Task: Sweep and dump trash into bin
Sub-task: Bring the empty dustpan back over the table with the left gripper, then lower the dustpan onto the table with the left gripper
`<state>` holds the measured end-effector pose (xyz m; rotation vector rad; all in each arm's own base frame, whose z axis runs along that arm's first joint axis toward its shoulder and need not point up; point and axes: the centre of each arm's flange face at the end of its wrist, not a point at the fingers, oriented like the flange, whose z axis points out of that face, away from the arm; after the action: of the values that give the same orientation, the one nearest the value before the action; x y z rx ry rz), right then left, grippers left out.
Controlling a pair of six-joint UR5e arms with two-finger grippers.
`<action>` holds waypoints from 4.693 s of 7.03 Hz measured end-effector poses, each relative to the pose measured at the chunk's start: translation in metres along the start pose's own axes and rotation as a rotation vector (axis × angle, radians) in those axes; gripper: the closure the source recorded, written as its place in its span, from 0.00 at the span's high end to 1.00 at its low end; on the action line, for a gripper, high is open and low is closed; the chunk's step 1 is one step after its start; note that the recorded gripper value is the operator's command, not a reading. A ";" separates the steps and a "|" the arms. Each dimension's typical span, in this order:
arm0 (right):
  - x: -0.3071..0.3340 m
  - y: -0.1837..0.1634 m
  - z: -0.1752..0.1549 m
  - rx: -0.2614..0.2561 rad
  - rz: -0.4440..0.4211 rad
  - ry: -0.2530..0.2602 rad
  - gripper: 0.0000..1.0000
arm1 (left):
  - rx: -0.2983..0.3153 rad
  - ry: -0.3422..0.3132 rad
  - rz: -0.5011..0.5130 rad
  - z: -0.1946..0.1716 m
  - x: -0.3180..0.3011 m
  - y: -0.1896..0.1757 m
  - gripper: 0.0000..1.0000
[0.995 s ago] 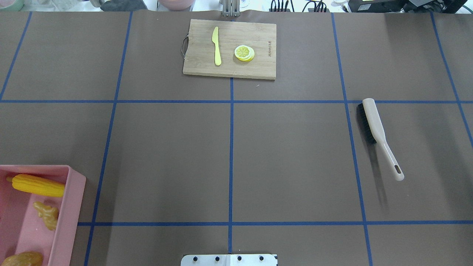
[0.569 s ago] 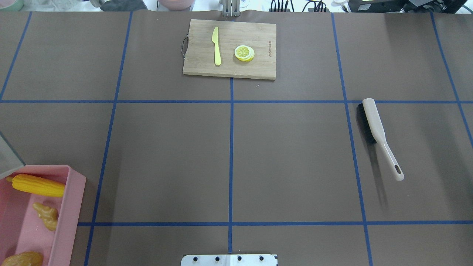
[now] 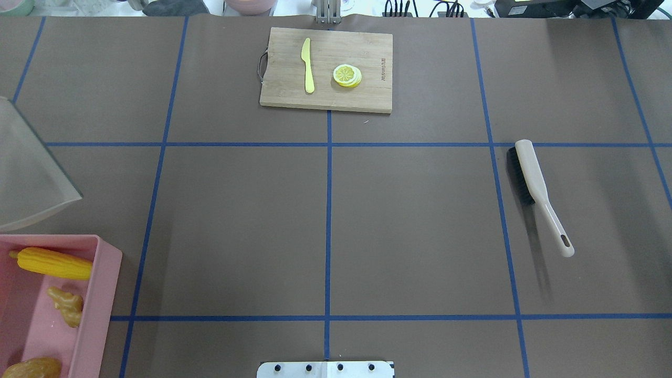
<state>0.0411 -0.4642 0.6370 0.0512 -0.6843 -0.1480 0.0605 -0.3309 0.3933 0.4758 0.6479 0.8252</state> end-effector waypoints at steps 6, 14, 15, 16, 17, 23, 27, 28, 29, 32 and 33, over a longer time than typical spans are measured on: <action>0.000 0.000 0.000 0.000 0.000 -0.002 1.00 | 0.022 0.114 0.400 0.063 0.025 -0.125 0.00; 0.001 0.002 0.002 -0.004 0.003 -0.002 1.00 | 0.070 0.183 0.656 0.155 -0.031 -0.223 0.00; 0.001 0.002 0.002 -0.004 0.003 -0.001 1.00 | 0.079 0.193 0.650 0.166 -0.036 -0.231 0.00; 0.002 0.002 0.002 -0.004 0.004 -0.001 1.00 | 0.090 0.205 0.634 0.176 -0.042 -0.237 0.00; 0.002 0.002 0.002 -0.005 0.004 -0.001 1.00 | 0.103 0.215 0.615 0.186 -0.046 -0.240 0.00; 0.002 0.002 0.002 -0.005 0.004 -0.001 1.00 | 0.147 0.244 0.624 0.229 -0.054 -0.236 0.00; 0.002 0.002 0.002 -0.005 0.004 -0.001 1.00 | 0.138 0.272 0.657 0.243 -0.028 -0.237 0.00; 0.002 0.002 0.002 -0.005 0.004 -0.001 1.00 | 0.136 0.278 0.662 0.245 -0.024 -0.237 0.00; 0.001 0.002 0.002 -0.005 0.003 -0.001 1.00 | 0.133 0.280 0.663 0.247 -0.022 -0.235 0.00; 0.001 0.002 0.002 -0.005 0.003 0.000 1.00 | 0.120 0.287 0.657 0.253 -0.022 -0.223 0.05; 0.001 0.002 0.002 -0.005 0.003 0.000 1.00 | 0.116 0.289 0.654 0.255 -0.023 -0.221 0.30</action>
<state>0.0408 -0.4626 0.6399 0.0451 -0.6844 -0.1467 0.3385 -0.5154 0.4462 0.6957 0.8225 1.4990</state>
